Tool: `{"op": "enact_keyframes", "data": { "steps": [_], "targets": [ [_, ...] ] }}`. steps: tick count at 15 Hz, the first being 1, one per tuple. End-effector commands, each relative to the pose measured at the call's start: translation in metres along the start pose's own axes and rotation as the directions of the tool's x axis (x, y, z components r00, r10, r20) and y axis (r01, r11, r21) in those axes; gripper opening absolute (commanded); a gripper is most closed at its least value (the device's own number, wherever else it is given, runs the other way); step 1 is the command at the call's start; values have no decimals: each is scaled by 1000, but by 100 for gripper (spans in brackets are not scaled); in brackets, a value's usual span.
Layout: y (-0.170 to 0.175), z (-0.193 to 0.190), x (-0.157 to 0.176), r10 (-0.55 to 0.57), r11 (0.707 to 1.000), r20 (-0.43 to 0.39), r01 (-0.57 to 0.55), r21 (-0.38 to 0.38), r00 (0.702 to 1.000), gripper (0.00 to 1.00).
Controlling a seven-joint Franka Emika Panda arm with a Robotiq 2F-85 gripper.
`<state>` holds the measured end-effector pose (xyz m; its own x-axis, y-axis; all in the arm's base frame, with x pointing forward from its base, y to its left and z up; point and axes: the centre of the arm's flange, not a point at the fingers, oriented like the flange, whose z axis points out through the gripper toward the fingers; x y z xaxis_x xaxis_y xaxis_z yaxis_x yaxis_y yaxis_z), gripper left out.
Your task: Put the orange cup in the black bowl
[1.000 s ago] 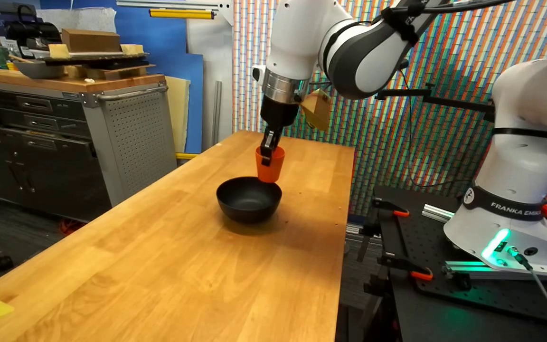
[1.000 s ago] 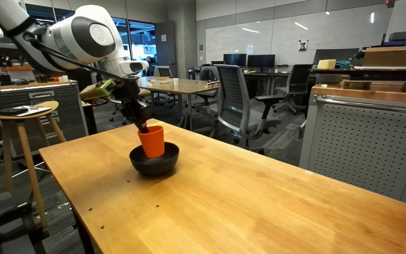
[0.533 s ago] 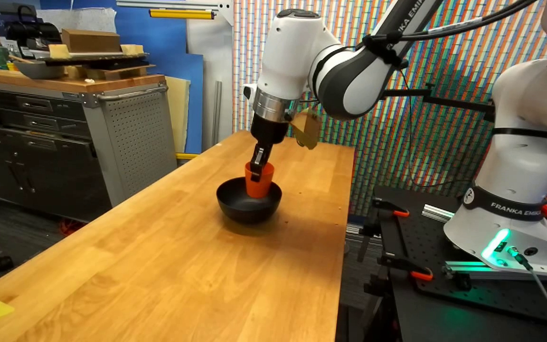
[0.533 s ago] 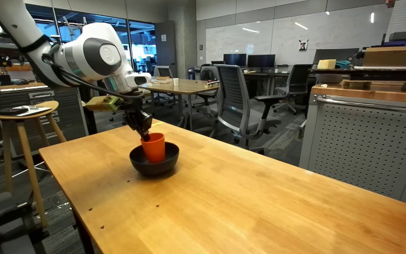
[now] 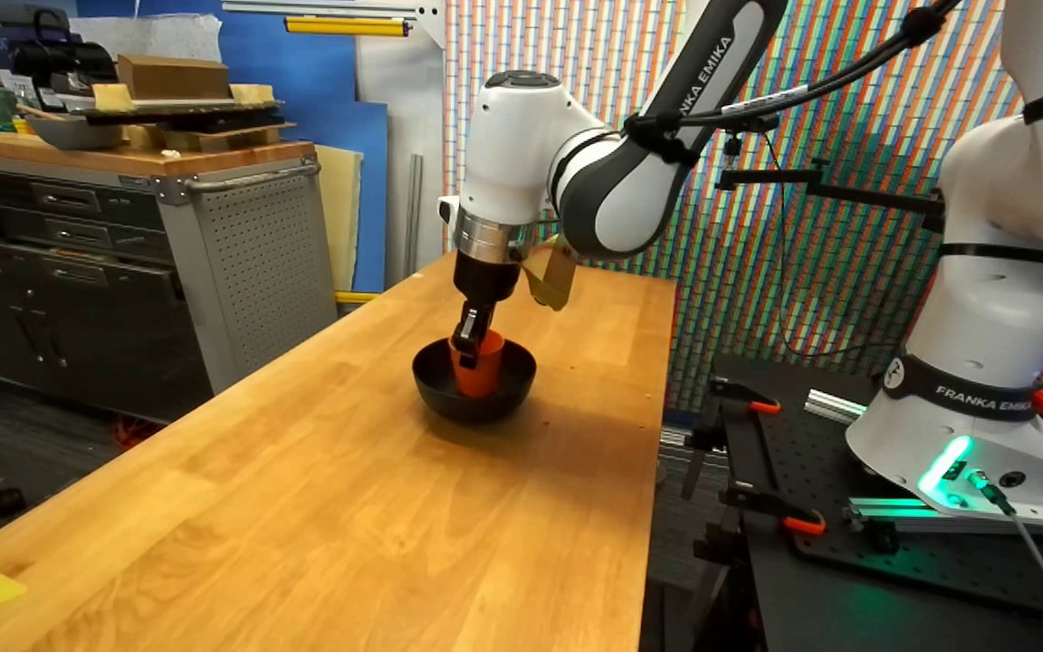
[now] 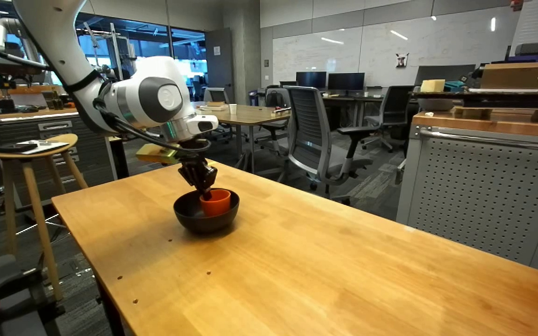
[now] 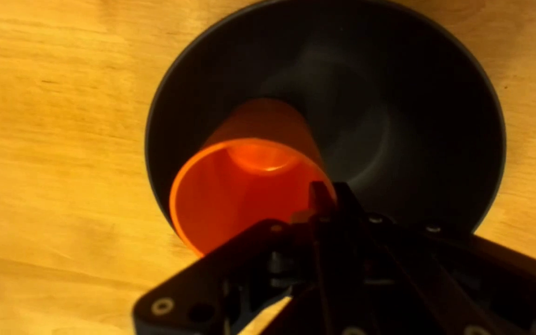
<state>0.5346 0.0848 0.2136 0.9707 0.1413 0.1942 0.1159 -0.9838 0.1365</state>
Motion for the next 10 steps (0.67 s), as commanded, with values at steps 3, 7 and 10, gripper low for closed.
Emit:
{"op": "enact_keyframes", "data": {
  "steps": [3,7,10],
  "targets": [
    [-6,12,10,-10,1000,40,9,29,999,54],
    [-16,-11,4,-21,999,29,20,31,999,83],
    [-25,-39,3,-49,999,-17,49,12,999,100]
  ]
}}
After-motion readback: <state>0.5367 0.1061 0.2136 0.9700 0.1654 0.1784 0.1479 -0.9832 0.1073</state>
